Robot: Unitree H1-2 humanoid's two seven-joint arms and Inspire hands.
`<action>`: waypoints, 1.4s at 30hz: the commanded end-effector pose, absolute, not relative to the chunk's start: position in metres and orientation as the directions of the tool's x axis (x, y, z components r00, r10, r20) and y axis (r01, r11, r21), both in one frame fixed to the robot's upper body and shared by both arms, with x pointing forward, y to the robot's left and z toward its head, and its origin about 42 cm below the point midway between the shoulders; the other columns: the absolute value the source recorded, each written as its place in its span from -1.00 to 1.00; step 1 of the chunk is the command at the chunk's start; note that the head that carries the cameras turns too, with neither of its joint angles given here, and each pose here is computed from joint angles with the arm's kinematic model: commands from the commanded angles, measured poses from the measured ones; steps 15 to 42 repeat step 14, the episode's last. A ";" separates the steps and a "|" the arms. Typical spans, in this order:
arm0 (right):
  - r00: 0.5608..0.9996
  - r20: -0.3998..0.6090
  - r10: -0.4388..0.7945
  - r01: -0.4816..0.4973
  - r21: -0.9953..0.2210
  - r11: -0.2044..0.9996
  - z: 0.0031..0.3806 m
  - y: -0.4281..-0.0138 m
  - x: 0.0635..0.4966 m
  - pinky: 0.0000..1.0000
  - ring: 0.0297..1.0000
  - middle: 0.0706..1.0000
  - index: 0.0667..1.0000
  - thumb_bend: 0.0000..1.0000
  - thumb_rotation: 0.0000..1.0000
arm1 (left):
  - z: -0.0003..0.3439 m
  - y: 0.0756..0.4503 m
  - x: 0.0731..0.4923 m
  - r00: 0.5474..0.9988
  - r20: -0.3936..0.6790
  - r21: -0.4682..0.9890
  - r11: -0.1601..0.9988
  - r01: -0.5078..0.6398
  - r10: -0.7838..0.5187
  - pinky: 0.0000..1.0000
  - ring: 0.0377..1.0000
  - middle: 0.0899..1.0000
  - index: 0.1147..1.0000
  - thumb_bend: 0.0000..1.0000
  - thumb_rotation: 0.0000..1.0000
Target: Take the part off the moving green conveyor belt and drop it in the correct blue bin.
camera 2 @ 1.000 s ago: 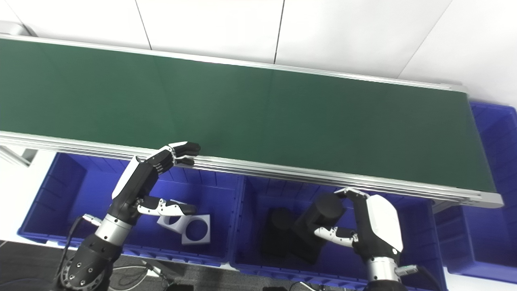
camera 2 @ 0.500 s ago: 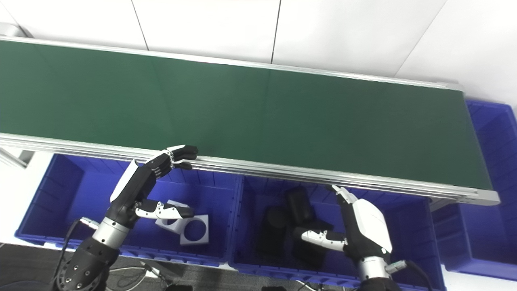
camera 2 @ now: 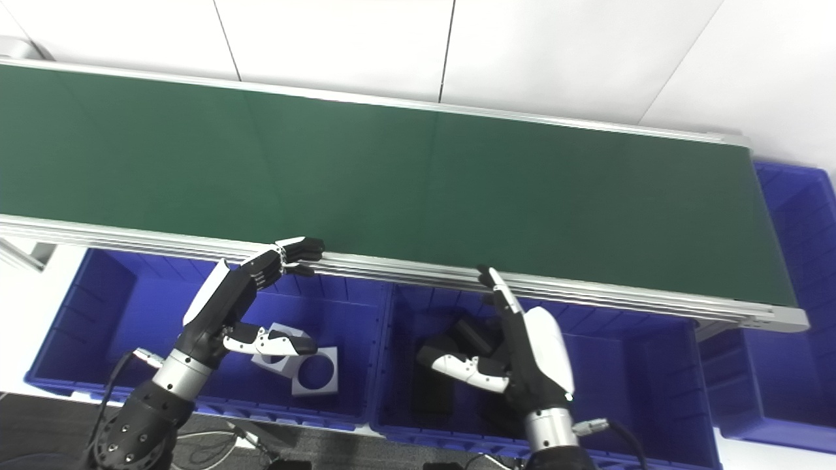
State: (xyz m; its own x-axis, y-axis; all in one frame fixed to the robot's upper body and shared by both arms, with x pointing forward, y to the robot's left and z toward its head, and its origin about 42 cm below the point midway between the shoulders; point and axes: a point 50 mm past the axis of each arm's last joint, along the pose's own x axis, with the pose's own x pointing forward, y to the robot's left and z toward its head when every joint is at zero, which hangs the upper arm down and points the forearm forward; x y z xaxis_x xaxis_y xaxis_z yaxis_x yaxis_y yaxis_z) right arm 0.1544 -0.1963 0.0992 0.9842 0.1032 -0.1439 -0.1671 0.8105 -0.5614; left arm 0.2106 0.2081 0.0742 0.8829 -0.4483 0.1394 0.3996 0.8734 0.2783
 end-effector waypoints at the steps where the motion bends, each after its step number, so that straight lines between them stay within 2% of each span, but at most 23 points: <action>1: 0.990 -0.049 0.130 -0.136 -0.527 0.839 0.107 -0.189 0.158 0.40 0.65 0.81 0.91 0.74 0.03 | 0.081 0.207 0.216 0.871 0.179 0.292 0.870 0.396 -0.457 0.39 0.58 0.60 0.56 0.72 -0.41; 3: 0.989 -0.046 0.139 -0.143 -0.498 0.855 0.104 -0.186 0.160 0.49 0.72 0.84 0.93 0.74 -0.02 | 0.079 0.206 0.216 0.871 0.179 0.293 0.870 0.397 -0.458 0.38 0.58 0.61 0.57 0.71 -0.40; 10: 0.990 -0.038 0.139 -0.141 -0.448 0.883 0.094 -0.189 0.160 0.60 0.77 0.85 0.94 0.76 -0.15 | 0.076 0.204 0.218 0.873 0.168 0.296 0.868 0.398 -0.458 0.40 0.59 0.61 0.57 0.72 -0.37; 42: 0.991 -0.033 0.131 -0.132 -0.454 0.881 0.090 -0.191 0.158 0.59 0.76 0.84 0.95 0.75 -0.17 | 0.074 0.203 0.218 0.875 0.163 0.291 0.870 0.399 -0.456 0.42 0.60 0.62 0.57 0.73 -0.37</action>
